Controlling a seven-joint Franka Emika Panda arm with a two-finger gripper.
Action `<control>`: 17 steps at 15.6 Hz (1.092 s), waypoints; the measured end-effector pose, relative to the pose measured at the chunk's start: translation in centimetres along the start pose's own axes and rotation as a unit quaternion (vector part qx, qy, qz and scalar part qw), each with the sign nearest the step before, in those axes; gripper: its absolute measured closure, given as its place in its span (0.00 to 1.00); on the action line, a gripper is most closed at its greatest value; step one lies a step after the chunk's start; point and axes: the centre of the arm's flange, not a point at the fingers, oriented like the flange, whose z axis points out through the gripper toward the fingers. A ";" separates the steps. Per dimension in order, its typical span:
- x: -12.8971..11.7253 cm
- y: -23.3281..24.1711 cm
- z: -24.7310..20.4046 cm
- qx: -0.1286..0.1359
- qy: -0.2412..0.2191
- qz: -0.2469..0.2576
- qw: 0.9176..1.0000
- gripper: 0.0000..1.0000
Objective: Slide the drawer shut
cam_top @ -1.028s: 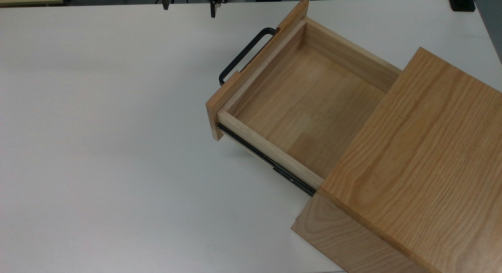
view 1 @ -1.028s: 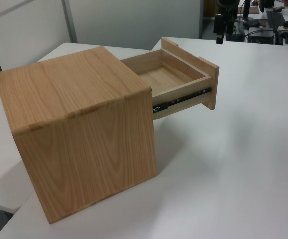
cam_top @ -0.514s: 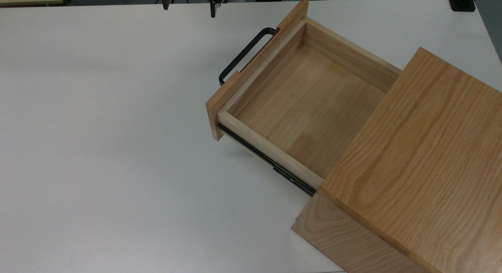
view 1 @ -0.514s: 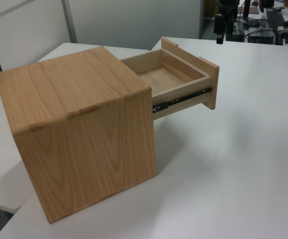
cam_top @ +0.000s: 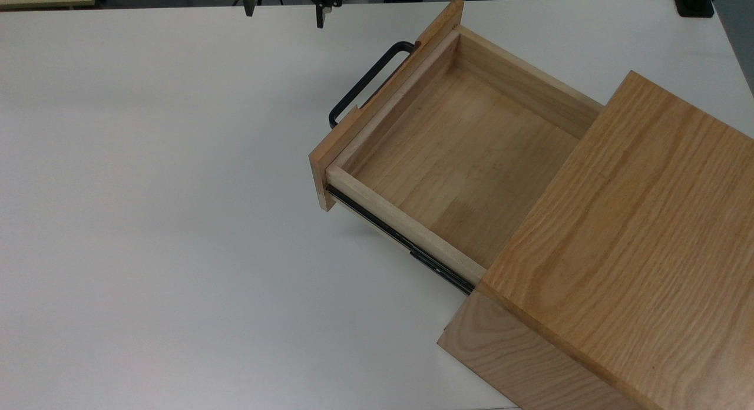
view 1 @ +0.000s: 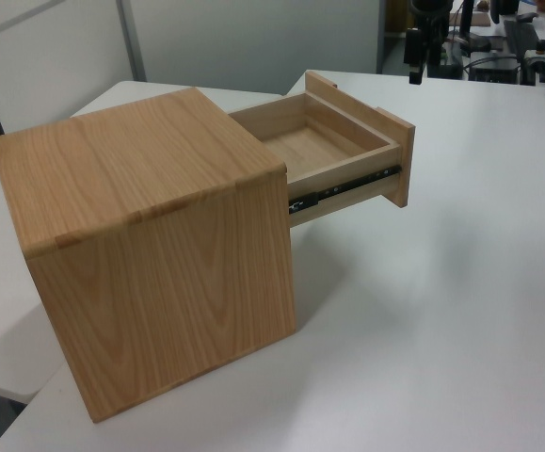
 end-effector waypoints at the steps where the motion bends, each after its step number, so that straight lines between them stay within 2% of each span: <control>1: 0.0 0.0 0.0 0.000 0.000 0.000 1.000 0.00; 4: 0.0 0.0 0.1 0.000 0.000 0.000 1.000 0.00; 7: 0.1 0.0 0.0 0.000 0.001 0.000 1.000 0.07; 11: 0.3 -0.1 -0.1 0.002 0.011 -0.002 1.000 0.49; 14: 0.4 -0.1 0.0 0.002 0.012 -0.031 0.999 0.82; 16: 0.5 -0.1 0.3 0.001 0.009 -0.069 0.998 0.96; 17: 0.6 -0.2 0.5 0.001 0.008 -0.094 0.996 0.96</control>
